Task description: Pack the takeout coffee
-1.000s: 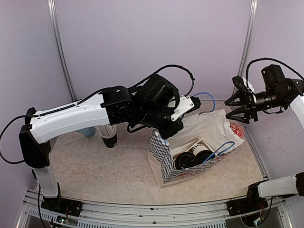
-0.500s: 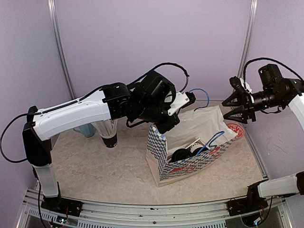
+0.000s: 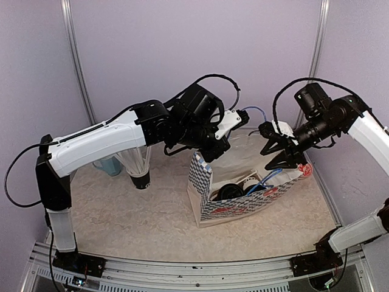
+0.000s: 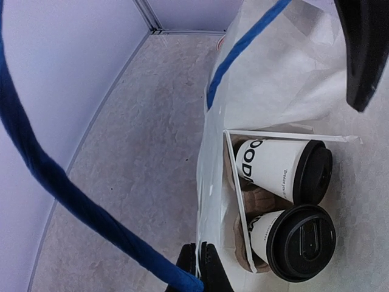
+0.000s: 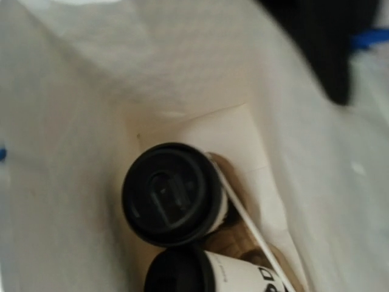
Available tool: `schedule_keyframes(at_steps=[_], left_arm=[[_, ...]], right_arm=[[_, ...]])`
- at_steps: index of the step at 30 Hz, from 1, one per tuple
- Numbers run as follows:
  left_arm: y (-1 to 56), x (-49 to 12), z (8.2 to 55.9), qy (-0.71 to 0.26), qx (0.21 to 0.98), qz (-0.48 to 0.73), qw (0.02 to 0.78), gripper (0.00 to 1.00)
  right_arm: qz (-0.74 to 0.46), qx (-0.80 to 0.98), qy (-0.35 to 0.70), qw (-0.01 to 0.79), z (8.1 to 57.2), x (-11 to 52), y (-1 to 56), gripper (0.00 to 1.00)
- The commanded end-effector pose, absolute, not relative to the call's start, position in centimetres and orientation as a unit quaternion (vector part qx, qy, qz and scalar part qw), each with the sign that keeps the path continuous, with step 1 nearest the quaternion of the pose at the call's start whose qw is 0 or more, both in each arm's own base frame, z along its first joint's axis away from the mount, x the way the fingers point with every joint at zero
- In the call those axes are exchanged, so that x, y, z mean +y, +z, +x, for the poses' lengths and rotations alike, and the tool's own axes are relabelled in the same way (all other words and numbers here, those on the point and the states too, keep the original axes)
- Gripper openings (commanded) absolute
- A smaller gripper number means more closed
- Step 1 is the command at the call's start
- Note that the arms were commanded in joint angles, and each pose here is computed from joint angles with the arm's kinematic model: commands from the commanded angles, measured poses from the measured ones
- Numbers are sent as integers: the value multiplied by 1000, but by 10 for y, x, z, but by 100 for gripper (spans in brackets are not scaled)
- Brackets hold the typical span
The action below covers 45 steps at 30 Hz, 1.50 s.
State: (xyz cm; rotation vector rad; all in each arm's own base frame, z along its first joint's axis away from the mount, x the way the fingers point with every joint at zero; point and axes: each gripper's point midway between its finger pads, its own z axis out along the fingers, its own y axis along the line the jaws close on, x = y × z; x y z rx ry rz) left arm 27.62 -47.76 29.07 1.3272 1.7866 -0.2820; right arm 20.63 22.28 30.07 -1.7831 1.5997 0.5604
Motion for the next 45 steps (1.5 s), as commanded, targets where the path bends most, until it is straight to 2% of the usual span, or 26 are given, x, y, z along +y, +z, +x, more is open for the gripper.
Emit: schedule_keyframes(at_steps=[1, 2, 5, 7, 15, 19, 22, 28, 35, 45], left_arm=[[306, -485, 284, -129, 711, 523, 452, 1], [307, -485, 285, -129, 712, 523, 452, 6], [312, -484, 286, -129, 711, 520, 456, 30], [320, -483, 286, -131, 711, 515, 460, 42], [383, -473, 257, -156, 673, 514, 509, 65], [402, -448, 285, -163, 679, 455, 552, 70], [397, -419, 327, -170, 704, 400, 561, 72], [355, -409, 373, -214, 737, 380, 517, 71], [303, -432, 378, -235, 745, 411, 470, 70], [244, -454, 372, -268, 752, 443, 408, 70]], right_arm=[[-709, 605, 178, 315, 203, 227, 293, 47], [-713, 603, 176, 312, 202, 229, 291, 47], [-721, 602, 166, 301, 200, 231, 282, 45], [-725, 602, 165, 290, 194, 230, 276, 45], [-759, 594, 141, 226, 166, 222, 255, 45], [-774, 585, 114, 213, 160, 220, 249, 45], [-782, 578, 90, 217, 160, 220, 247, 48], [-796, 566, 55, 207, 159, 221, 228, 56], [-803, 562, 33, 194, 159, 216, 212, 65], [-809, 549, 6, 210, 155, 209, 190, 71]])
